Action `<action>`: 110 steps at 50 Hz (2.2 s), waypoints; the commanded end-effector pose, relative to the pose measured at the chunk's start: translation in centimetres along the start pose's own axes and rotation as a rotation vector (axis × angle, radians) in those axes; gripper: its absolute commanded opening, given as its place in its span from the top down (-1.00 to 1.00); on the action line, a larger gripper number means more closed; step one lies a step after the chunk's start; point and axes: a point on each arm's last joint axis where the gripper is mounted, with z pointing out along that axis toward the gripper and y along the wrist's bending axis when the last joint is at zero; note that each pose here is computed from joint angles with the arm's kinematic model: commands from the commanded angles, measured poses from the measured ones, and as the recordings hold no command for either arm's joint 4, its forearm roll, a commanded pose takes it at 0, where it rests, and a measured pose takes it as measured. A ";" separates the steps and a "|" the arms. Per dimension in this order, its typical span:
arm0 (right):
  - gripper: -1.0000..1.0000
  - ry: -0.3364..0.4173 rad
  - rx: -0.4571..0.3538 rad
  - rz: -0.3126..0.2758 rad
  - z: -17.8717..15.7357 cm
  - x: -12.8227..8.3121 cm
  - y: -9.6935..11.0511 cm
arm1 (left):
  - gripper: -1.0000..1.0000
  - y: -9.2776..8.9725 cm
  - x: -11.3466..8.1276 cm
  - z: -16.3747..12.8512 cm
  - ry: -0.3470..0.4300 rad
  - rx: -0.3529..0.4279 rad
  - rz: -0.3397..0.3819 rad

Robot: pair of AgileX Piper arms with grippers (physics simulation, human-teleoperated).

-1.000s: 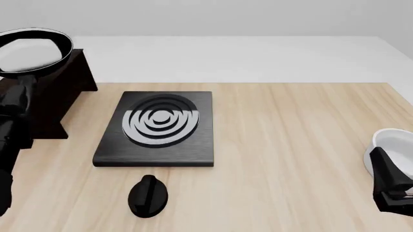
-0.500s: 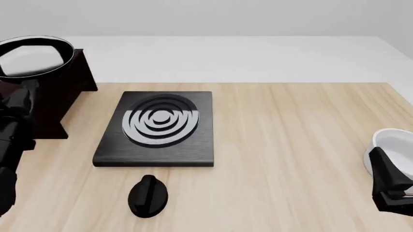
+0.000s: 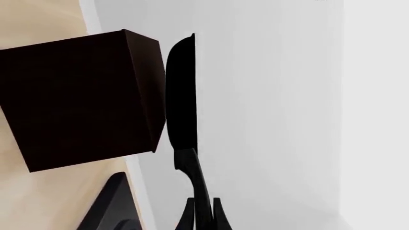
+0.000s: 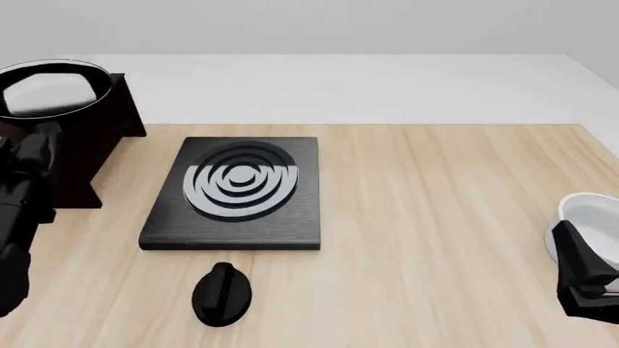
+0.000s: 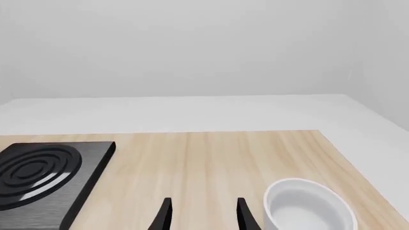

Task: Put the frying pan on top of the cabinet.

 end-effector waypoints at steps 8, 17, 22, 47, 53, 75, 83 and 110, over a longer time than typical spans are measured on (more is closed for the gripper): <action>-1.00 0.001 0.001 0.001 0.2 0.1 0.0 | 1.00 -0.1 -0.3 1.2 -0.013 0.025 0.009; -1.00 0.000 0.000 0.000 0.2 0.1 0.0 | 1.00 0.0 -0.4 1.3 -0.017 0.024 0.013; -1.00 0.000 0.000 -0.002 0.1 0.2 0.0 | 1.00 0.1 -0.5 1.3 -0.020 0.021 0.011; -1.00 0.003 -0.002 -0.004 0.1 0.3 0.0 | 1.00 1.0 -0.4 2.0 -0.018 -0.005 -0.004; -1.00 0.004 -0.002 -0.004 0.1 0.2 0.0 | 1.00 1.1 -0.4 2.1 -0.018 -0.011 -0.007; -1.00 0.005 -0.002 -0.004 0.2 0.0 0.0 | -1.00 0.7 -0.4 1.7 -0.017 0.002 0.026; -1.00 0.006 -0.002 -0.005 0.2 -0.1 0.0 | -1.00 0.8 -0.6 1.6 -0.024 -0.007 0.033; -1.00 0.006 -0.004 -0.010 0.2 0.1 0.0 | -1.00 -0.2 -0.4 -0.7 -0.015 0.010 0.042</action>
